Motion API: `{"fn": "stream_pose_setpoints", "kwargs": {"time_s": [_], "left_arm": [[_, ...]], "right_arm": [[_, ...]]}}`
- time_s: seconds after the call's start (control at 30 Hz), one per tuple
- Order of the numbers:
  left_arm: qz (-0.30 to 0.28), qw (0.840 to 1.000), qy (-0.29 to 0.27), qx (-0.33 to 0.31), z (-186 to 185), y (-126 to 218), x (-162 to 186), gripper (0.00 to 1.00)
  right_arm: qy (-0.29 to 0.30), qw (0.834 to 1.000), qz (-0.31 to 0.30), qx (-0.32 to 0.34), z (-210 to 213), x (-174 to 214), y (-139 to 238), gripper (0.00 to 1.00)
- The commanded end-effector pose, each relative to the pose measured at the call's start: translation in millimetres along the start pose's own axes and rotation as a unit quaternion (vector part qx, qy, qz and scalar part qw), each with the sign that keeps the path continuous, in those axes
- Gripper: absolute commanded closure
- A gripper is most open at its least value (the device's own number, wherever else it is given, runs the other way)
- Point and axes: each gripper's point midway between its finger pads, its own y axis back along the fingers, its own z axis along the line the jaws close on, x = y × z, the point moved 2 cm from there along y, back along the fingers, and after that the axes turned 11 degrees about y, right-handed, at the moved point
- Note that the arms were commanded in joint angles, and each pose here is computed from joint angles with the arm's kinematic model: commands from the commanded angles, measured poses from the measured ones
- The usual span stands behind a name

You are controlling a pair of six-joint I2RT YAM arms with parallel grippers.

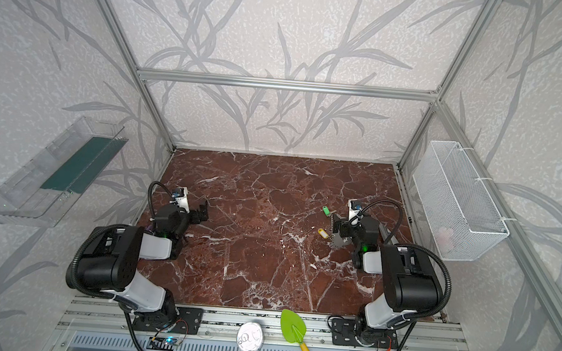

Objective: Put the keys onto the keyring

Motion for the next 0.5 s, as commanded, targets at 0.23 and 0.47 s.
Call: {"fn": "stream_pose_setpoints", "kwargs": {"time_s": [0.23,0.47], "left_arm": [[-0.013,1.0,-0.007,0.005,-2.5,-4.2,-10.1,0.01],[-0.013,1.0,-0.006,0.005,-2.5,-4.2,-10.1,0.01]], "right_arm": [[0.006,1.0,-0.017,-0.004,-1.1,-10.0,-3.1,0.01],[0.007,1.0,-0.017,-0.004,-1.0,-10.2,-3.2,0.01]]}}
